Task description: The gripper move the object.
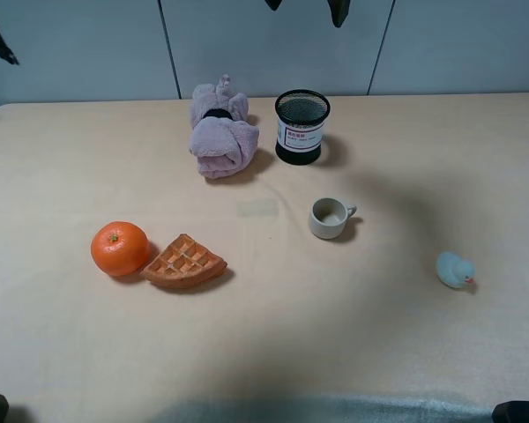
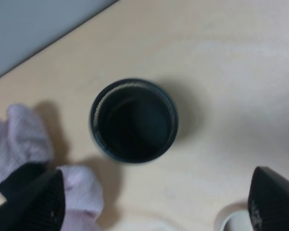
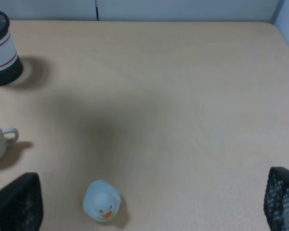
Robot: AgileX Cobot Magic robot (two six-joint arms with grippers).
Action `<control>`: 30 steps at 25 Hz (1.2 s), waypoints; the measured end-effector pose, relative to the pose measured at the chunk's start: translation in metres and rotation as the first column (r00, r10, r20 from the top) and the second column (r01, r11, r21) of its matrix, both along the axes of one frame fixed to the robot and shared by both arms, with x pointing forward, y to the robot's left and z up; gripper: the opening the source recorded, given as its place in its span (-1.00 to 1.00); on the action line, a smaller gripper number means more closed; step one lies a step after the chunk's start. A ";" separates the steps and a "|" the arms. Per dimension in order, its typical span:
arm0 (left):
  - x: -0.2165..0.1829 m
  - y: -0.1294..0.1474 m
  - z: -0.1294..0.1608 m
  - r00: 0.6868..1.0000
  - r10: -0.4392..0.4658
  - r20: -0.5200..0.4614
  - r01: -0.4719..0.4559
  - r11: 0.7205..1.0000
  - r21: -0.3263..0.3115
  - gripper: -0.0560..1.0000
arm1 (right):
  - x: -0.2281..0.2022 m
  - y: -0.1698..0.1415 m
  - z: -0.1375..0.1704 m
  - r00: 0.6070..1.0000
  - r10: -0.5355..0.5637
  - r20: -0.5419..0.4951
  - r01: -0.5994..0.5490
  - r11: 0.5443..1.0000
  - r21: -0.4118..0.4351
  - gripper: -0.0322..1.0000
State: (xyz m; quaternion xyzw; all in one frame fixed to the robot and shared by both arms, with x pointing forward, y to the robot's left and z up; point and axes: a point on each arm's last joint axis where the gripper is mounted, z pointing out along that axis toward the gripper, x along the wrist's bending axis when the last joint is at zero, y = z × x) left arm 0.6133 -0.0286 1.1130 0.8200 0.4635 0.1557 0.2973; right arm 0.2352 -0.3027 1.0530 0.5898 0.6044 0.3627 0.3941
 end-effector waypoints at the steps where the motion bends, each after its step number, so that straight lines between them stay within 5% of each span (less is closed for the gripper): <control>1: -0.003 0.003 0.001 1.000 0.001 -0.004 -0.001 1.000 0.013 0.55 | 0.000 0.000 0.000 1.000 0.000 0.000 0.000 1.000 0.000 0.40; 23: -0.112 0.124 0.061 1.000 0.002 0.004 -0.002 0.990 0.141 0.56 | 0.000 0.000 0.000 1.000 0.000 0.000 0.000 1.000 0.000 0.40; 30: -0.161 0.170 0.069 0.999 -0.016 0.036 0.011 0.988 0.153 0.77 | 0.000 0.000 0.000 1.000 0.000 0.000 0.000 1.000 0.000 0.40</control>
